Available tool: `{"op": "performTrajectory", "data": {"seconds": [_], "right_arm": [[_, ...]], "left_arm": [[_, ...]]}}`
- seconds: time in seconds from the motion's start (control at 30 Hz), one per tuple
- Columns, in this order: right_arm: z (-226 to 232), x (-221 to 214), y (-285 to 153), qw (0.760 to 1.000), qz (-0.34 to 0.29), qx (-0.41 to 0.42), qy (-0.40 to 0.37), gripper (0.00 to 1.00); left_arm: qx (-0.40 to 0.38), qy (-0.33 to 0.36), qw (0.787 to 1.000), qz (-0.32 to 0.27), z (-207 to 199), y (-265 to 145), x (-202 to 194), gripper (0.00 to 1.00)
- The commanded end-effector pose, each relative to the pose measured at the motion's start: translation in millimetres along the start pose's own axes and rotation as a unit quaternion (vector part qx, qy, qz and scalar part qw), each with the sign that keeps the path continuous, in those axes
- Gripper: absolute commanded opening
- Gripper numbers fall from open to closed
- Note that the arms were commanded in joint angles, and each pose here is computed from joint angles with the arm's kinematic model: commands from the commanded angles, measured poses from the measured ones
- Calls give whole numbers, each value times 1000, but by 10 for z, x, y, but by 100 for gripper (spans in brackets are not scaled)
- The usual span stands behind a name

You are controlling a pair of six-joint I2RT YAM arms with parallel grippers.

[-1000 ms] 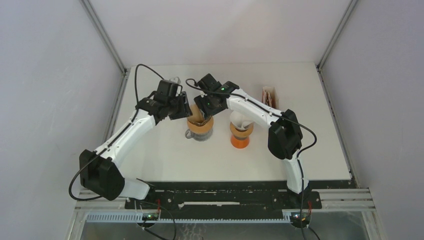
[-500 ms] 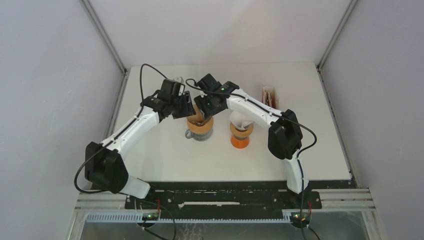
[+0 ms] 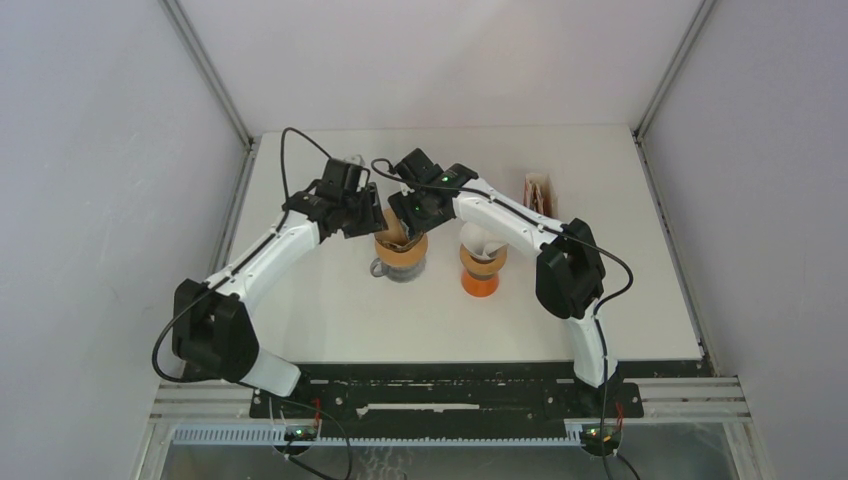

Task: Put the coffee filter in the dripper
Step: Place the coffee filter in the coffee dripper.

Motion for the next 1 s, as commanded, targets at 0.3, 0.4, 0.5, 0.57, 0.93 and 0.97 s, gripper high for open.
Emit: {"op": "performTrajectory", "data": {"seconds": [0.3,0.4,0.5,0.57,0.93,0.97], "right_arm": [[44,14,65,1000,-4,-2,-14,66],[44,72,4,1000,-17,0,-13,66],[63,150,-81,999,-33,6,-12,67],[66,187,-123,999,-41,7,-12,67],[86,350,-378,997,-77,15,-11,70],[89,364,-400,997,-80,16,-10,70]], "left_arm": [[5,6,1000,4,31,48,-69,52],[9,6,1000,4,55,42,-76,52],[13,8,1000,-1,62,24,-51,52],[14,9,1000,-3,57,11,-34,52],[10,9,1000,-7,28,-15,2,52],[10,9,1000,-7,26,-13,3,52]]}}
Point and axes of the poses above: each gripper's point midway between its finger pads, its own y axis out along the fingers, its own z axis along the line the jaws close on, x = y × z, the point moved 1 cm from there along -y, back along the fingers, and after that the axes turned 6 degrees about -y, right-handed, at the moved point
